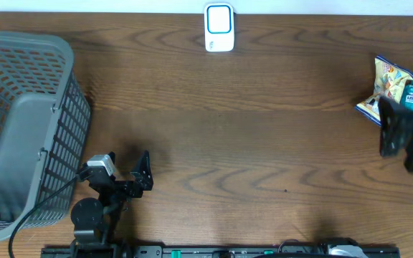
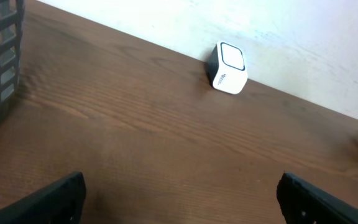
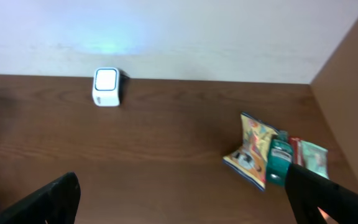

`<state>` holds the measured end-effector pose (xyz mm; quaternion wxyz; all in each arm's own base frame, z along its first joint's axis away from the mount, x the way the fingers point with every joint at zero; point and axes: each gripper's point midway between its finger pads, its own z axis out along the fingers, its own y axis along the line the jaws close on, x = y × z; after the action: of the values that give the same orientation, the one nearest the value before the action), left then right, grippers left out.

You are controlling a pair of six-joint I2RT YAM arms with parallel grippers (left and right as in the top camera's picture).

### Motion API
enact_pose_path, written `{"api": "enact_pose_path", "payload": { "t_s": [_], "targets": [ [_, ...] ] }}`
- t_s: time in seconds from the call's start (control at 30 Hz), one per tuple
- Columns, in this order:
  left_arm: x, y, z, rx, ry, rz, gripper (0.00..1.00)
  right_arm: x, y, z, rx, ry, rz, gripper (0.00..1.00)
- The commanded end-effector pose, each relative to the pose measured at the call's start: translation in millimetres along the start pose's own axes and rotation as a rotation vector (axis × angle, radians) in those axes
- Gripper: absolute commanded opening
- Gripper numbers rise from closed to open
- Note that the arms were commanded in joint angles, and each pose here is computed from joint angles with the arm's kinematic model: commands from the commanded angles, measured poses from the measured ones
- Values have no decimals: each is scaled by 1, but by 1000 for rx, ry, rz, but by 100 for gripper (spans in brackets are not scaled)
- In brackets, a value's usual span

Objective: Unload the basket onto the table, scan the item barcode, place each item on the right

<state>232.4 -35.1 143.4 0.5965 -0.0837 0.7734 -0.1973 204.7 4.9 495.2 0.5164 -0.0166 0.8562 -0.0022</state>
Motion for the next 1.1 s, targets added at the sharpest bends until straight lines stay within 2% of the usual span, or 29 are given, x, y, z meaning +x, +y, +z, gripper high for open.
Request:
{"api": "enact_pose_path", "payload": {
  "t_s": [0.0,0.4,0.57,0.9,1.07],
  "targets": [
    [12,2,2,2,36,-4,98,6,-8,-10,45,0,-56,99],
    [12,2,2,2,36,-4,98,25,-8,-31,51,-189,-89,99],
    [12,2,2,2,36,-4,98,44,-4,-17,37,-317,-87,99],
    [12,2,2,2,36,-4,98,106,16,24,-49,-605,-113,99],
    [12,2,2,2,36,-4,98,134,18,51,-60,-690,-98,99]
  ]
}}
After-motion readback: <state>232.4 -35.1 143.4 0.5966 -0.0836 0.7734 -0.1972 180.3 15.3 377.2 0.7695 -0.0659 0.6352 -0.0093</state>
